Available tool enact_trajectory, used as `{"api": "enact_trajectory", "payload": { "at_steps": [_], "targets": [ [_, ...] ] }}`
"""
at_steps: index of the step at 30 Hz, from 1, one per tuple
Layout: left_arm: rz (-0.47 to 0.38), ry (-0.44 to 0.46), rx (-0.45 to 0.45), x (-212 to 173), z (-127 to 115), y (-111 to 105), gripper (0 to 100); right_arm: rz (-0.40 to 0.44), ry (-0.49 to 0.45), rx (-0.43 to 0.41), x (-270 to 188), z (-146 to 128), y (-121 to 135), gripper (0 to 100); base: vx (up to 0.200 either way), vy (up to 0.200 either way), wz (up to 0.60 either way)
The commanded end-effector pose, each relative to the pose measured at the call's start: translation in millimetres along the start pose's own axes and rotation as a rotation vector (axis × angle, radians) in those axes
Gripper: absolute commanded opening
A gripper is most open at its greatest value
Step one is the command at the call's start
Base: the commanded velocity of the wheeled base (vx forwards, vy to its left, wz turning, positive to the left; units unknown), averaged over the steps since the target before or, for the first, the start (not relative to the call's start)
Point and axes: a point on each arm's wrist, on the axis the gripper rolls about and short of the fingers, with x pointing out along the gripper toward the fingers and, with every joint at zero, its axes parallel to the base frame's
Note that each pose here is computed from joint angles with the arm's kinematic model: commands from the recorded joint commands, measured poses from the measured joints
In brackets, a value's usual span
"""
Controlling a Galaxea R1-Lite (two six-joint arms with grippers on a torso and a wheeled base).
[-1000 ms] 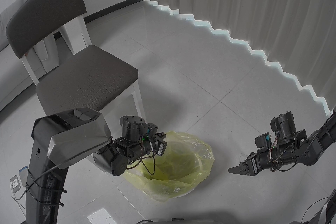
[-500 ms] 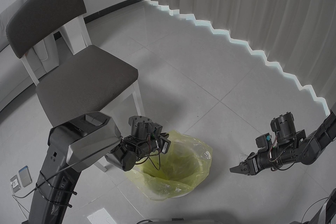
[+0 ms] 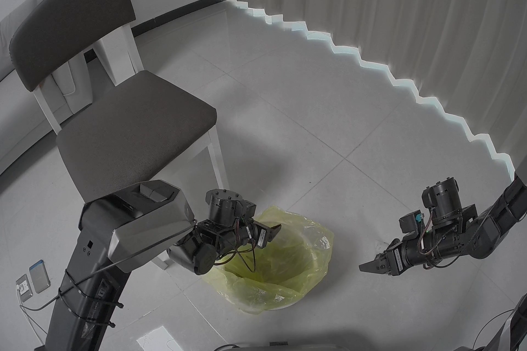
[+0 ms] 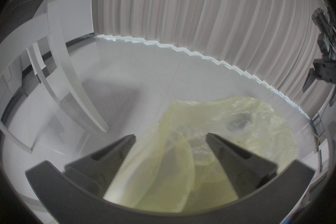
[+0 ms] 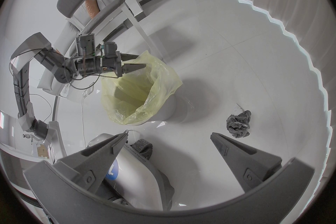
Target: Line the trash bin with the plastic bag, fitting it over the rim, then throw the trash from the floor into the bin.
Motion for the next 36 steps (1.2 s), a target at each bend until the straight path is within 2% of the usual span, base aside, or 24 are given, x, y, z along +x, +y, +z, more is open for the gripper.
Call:
{"api": "enact_trajectory", "payload": {
  "at_steps": [1, 7, 8, 12, 13, 14, 15, 20, 27, 36],
  "targets": [
    [-0.018, -0.014, -0.063, -37.5, 21.4, -9.6, 100, 0.017, -0.002, 0.003, 5.5, 4.3, -1.0, 100, 0.000, 0.000, 0.00],
    [0.006, -0.061, -0.139, -69.9, 26.2, -3.8, 100, 0.038, -0.006, -0.004, 17.1, 13.1, 0.2, 100, 0.000, 0.000, 0.00],
    [0.033, -0.078, -0.157, -85.4, 23.0, 5.3, 100, 0.046, -0.009, -0.014, 22.8, 17.5, 3.0, 100, 0.000, 0.000, 0.00],
    [0.085, -0.049, -0.175, -106.7, 12.5, 14.7, 100, 0.050, -0.008, -0.025, 34.0, 23.7, 4.6, 100, 0.000, 0.000, 0.00],
    [0.149, -0.021, -0.189, -118.0, 6.1, 21.1, 100, 0.052, -0.006, -0.032, 43.2, 27.7, 5.4, 100, 0.000, 0.000, 0.00],
    [0.149, -0.021, -0.189, -118.0, 6.1, 21.1, 100, 0.053, -0.005, -0.034, 44.1, 28.1, 5.7, 100, 0.000, 0.000, 0.00],
    [0.208, 0.006, -0.208, -128.9, -1.9, 27.8, 100, 0.054, 0.002, -0.042, 57.4, 32.9, 6.7, 100, 0.000, 0.000, 0.00],
    [0.252, 0.056, -0.237, -152.0, -10.5, 37.5, 100, 0.057, -0.008, -0.061, 79.9, 47.4, 8.6, 100, 0.000, 0.000, 0.00],
    [0.270, 0.104, -0.252, -151.3, -19.5, 43.4, 100, 0.039, 0.036, -0.064, 100.6, 59.0, 10.7, 100, 0.000, 0.000, 0.00],
    [0.289, 0.155, -0.261, -135.4, -35.9, 52.8, 100, 0.020, 0.043, -0.090, 128.9, 66.5, 17.7, 100, 0.000, 0.000, 0.00]
  ]
}}
